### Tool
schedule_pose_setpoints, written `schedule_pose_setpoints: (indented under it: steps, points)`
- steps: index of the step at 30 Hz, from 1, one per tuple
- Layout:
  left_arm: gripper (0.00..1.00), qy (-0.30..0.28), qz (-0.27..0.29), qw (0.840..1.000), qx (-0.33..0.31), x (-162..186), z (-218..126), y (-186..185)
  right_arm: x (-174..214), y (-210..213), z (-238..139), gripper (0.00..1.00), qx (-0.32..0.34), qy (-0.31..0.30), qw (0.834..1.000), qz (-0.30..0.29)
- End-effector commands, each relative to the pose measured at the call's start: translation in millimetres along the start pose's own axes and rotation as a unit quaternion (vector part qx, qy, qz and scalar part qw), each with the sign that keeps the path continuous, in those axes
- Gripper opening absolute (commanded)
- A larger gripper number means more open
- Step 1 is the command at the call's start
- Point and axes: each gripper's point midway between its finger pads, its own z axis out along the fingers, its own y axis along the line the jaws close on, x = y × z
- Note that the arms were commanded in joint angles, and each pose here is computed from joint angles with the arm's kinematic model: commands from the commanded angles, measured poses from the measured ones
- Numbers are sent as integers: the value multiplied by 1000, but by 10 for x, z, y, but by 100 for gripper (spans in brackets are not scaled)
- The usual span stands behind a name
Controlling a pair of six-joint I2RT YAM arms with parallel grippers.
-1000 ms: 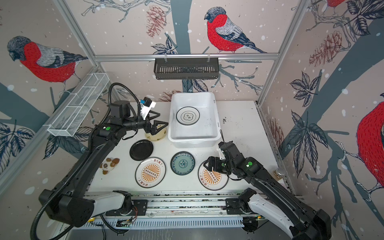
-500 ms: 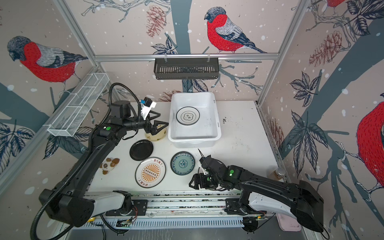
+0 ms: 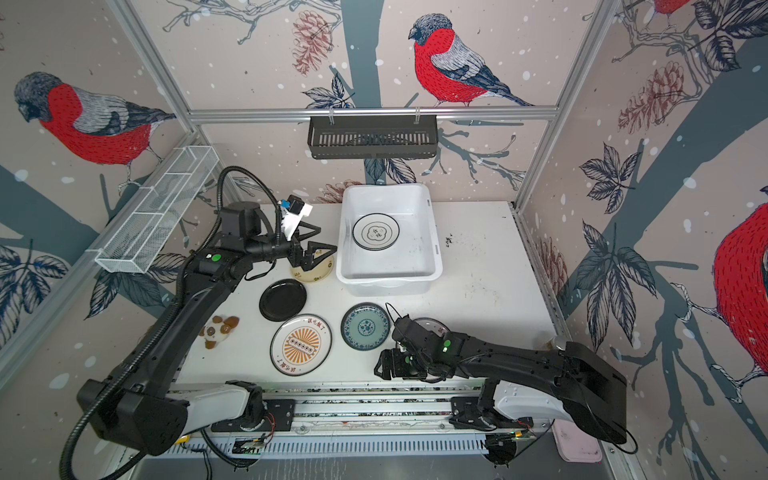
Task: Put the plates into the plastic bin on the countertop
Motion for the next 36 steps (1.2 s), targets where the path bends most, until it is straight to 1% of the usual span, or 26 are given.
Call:
schedule_pose_setpoints:
  steps: [1, 5, 10, 18, 29, 34, 36]
  points:
    - [97, -6, 9, 1000, 2, -33, -7, -19, -48, 15, 31, 82, -1, -10, 1000, -4]
    - [97, -7, 9, 1000, 2, -35, -12, -25, -44, -49, 64, 82, 16, -7, 1000, -3]
    - [97, -8, 9, 1000, 3, -43, -13, -28, -94, -173, 37, 82, 52, -17, 998, 3]
    - [97, -7, 9, 1000, 3, -35, -11, -31, -243, -520, -67, 82, 121, -37, 991, 35]
    - [97, -7, 7, 1000, 3, -25, -17, -38, -711, -1003, -377, 82, 177, -95, 976, 78]
    - [97, -6, 5, 1000, 3, -14, 3, -20, -915, -1189, -479, 82, 201, -110, 969, 91]
    - [97, -6, 2, 1000, 4, -13, 11, -18, -972, -1322, -500, 82, 224, -108, 963, 101]
